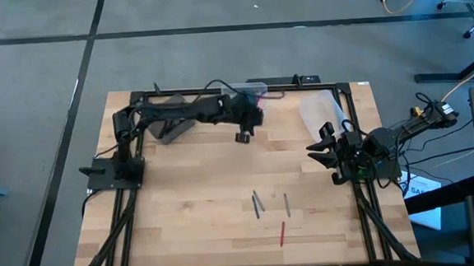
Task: Sort crayons/erasers/pens/pencils in bins
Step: Put the left gray crayon into the right transparent bin
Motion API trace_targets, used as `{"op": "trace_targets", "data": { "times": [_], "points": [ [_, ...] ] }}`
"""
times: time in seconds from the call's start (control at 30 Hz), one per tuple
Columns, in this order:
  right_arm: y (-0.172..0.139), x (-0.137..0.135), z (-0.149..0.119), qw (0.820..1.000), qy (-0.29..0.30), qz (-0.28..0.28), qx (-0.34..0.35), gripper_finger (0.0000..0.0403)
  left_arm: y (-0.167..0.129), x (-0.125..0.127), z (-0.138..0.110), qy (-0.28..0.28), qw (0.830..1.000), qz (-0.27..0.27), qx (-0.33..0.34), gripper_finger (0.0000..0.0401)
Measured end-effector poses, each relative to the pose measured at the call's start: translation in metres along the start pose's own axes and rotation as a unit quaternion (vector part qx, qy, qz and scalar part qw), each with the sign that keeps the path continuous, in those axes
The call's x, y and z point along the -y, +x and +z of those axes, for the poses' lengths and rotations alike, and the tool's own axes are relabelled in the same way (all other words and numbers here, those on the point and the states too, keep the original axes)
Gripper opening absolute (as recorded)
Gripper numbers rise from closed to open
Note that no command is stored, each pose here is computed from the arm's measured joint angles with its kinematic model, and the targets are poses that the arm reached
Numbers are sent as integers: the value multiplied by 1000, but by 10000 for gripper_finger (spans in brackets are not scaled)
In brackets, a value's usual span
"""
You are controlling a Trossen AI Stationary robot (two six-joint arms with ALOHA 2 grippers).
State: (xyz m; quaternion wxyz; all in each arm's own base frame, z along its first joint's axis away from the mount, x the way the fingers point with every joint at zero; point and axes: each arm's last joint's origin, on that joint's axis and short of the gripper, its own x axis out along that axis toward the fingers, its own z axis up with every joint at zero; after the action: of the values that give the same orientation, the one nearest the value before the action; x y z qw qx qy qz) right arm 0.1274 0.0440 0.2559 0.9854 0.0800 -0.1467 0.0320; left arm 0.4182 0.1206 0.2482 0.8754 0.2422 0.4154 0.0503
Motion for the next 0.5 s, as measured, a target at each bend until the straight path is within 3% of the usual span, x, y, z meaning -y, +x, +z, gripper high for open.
{"op": "trace_targets", "data": {
  "times": [0.5],
  "points": [
    [0, 0, 0, 1000, 1, 4, -1, 97, -3, 32, 16, 0, 999, -36, 14, 125]
  ]
}}
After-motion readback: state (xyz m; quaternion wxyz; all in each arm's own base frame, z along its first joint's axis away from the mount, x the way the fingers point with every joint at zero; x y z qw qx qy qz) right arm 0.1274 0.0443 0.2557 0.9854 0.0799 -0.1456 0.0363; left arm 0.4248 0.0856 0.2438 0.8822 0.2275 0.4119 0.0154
